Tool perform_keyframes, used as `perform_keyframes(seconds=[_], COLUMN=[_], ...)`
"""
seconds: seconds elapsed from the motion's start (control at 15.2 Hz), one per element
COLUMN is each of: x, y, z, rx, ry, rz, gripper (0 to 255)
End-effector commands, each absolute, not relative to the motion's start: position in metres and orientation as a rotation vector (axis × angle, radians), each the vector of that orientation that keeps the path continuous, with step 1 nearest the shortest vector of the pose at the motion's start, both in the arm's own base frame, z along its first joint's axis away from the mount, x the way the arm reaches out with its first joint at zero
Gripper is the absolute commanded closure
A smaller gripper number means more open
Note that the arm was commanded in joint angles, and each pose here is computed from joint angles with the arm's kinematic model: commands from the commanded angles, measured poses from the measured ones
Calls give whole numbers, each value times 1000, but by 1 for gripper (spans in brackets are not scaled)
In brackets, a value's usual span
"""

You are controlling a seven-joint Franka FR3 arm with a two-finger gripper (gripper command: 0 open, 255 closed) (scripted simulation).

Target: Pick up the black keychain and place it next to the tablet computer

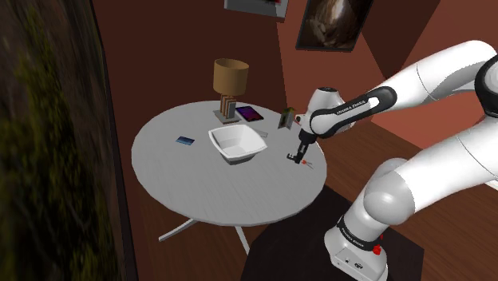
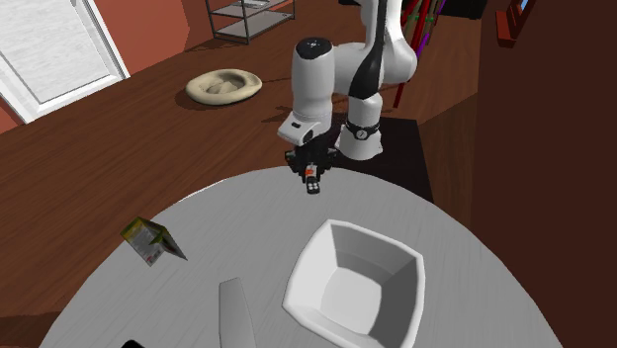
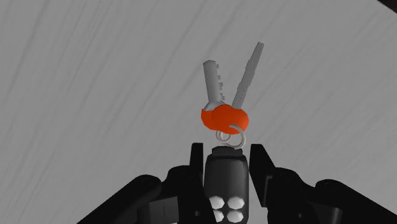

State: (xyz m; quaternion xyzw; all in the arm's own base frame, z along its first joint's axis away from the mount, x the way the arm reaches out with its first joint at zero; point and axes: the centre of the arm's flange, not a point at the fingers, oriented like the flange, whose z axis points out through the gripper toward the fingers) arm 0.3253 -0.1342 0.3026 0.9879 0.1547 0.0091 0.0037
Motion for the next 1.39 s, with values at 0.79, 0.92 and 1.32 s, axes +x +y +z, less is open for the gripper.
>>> perform_keyframes(seconds=[0.79,0.92,1.32], x=[497,521,595], y=[-200,-209,-238], z=[305,305,306], rx=[3096,3096,3096], ry=[486,486,486], rz=[28,28,28], gripper=[255,255,255])
